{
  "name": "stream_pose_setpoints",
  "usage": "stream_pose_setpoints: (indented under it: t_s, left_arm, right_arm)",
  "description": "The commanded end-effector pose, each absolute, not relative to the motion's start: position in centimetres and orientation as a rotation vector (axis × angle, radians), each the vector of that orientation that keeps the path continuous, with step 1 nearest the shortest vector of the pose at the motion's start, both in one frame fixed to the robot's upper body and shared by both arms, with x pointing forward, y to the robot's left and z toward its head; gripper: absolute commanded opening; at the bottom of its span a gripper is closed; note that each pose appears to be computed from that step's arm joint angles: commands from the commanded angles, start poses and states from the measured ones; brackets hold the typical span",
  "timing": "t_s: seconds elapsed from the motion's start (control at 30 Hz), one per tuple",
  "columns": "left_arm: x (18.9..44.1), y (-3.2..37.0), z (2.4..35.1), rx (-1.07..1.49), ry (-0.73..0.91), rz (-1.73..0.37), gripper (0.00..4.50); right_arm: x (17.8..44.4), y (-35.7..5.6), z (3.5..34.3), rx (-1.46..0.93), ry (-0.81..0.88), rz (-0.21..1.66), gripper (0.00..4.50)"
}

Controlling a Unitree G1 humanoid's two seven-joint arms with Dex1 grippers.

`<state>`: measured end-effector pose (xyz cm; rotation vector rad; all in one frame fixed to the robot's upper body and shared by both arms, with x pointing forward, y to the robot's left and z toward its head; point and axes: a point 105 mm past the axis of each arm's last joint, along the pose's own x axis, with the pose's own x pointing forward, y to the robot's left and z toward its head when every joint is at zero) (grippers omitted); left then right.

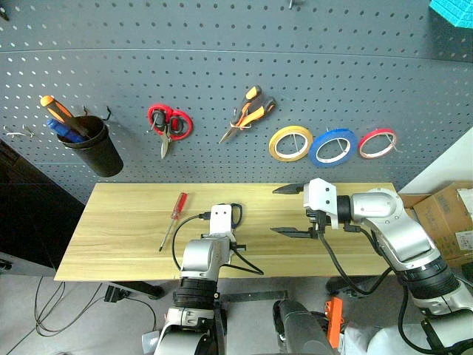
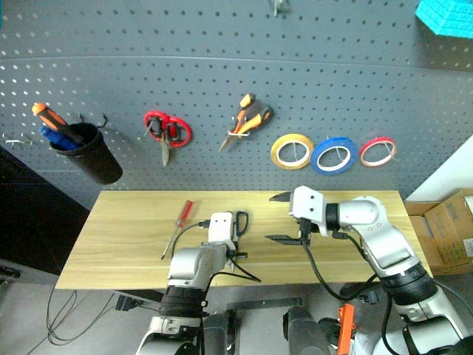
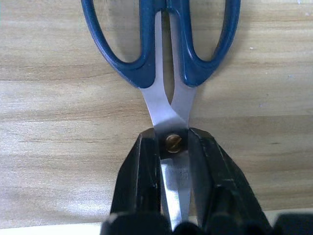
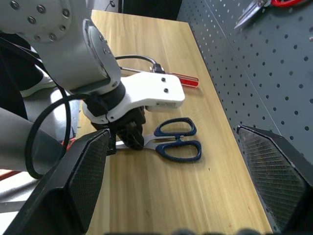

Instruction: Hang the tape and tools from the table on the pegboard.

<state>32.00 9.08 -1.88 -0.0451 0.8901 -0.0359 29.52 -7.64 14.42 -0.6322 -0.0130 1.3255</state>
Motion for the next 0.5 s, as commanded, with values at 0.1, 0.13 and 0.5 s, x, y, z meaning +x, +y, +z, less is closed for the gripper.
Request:
stream_pose_setpoints:
  t_s: [0.1, 0.13, 0.5]
  left_arm:
    - [31.0, 7.8, -2.7, -0.085, 0.917, -0.051, 0.49]
    - [31.3, 7.8, -2.3, -0.081, 0.89, -0.061, 0.49]
    - [33.2, 13.8, 6.0, 0.35, 0.354, -0.117, 0.49]
  right_arm:
    - [29.6, -7.3, 15.7, -0.658, -0.076, 1.33, 4.5]
    - [29.7, -7.3, 15.7, -0.653, -0.078, 1.328, 4.5]
    - [28.9, -5.6, 16.9, -0.509, -0.152, 1.321, 4.5]
